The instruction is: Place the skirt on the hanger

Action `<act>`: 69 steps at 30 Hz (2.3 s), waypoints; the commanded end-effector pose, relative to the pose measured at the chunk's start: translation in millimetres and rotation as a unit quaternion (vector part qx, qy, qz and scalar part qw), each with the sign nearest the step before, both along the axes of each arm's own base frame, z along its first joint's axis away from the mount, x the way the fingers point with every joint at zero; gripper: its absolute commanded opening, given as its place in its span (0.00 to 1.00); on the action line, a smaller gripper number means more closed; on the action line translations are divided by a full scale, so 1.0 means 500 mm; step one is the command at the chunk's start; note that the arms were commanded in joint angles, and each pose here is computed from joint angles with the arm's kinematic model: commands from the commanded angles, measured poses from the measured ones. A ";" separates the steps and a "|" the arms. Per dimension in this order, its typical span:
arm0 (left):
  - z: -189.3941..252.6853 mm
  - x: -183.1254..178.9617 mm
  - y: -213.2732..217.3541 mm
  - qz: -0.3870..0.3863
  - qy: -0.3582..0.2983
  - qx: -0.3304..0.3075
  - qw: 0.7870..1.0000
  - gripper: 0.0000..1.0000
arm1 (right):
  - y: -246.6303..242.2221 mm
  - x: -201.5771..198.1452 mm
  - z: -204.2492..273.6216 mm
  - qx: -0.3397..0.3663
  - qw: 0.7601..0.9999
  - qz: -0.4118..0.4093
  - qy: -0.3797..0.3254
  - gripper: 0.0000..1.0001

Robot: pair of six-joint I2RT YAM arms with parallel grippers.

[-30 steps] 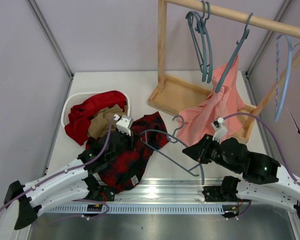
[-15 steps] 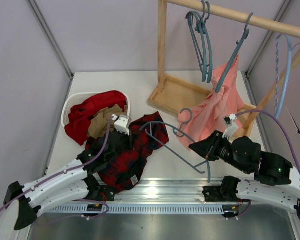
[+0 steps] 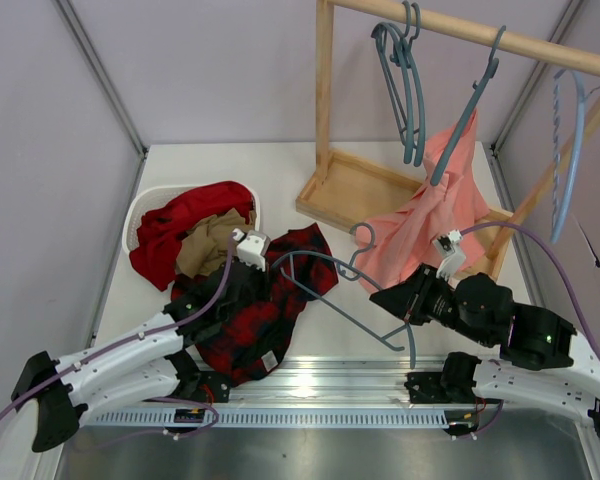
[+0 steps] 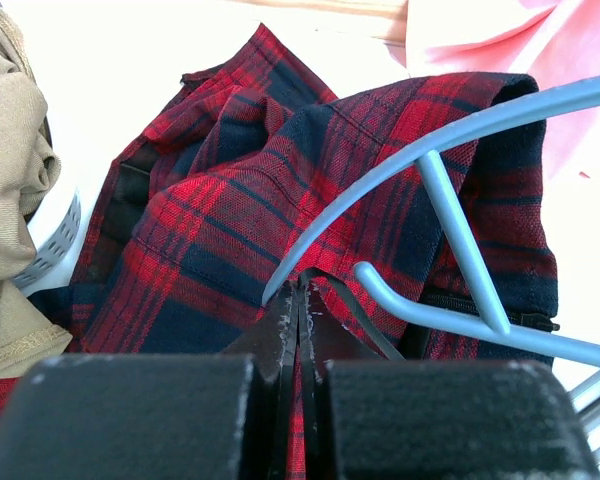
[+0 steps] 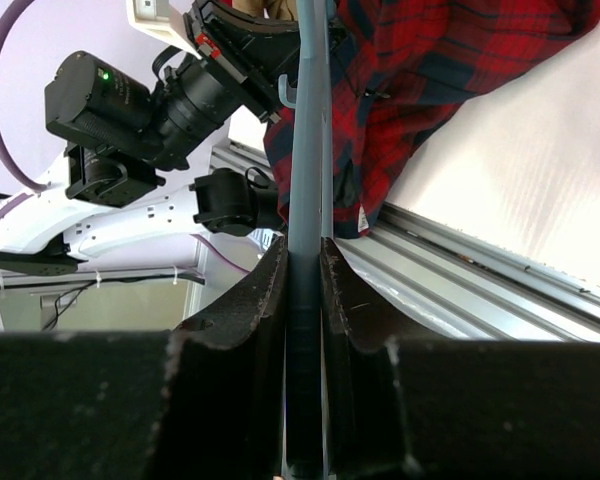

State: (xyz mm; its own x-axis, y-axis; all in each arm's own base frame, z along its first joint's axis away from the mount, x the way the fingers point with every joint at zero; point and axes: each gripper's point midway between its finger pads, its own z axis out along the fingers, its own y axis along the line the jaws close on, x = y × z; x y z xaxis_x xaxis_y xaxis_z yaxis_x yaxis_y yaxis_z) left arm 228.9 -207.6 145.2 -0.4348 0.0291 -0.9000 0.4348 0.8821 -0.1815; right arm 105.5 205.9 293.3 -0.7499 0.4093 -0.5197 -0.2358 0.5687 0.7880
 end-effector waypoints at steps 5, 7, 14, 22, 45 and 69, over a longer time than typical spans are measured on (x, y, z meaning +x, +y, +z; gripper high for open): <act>0.068 0.030 -0.010 0.012 -0.041 -0.024 0.999 0.00 | 0.011 -0.003 0.040 0.037 0.999 0.004 -0.006 0.00; 0.074 0.031 -0.011 0.013 -0.044 -0.026 0.999 0.00 | 0.013 -0.003 0.033 0.034 0.999 0.004 -0.004 0.00; 0.084 0.029 -0.010 0.013 -0.048 -0.036 0.998 0.00 | 0.016 0.001 0.000 0.017 1.000 -0.004 0.007 0.00; 0.087 0.030 -0.013 0.011 -0.048 -0.036 0.998 0.00 | 0.032 0.000 -0.010 0.021 1.000 0.002 0.011 0.00; 0.088 -0.024 -0.033 -0.032 0.005 -0.086 0.996 0.00 | 0.058 0.063 0.010 0.051 0.989 -0.038 -0.135 0.00; 0.339 -0.038 -0.025 -0.031 -0.014 -0.176 0.984 0.87 | 0.129 0.083 0.045 0.089 0.953 -0.042 -0.285 0.00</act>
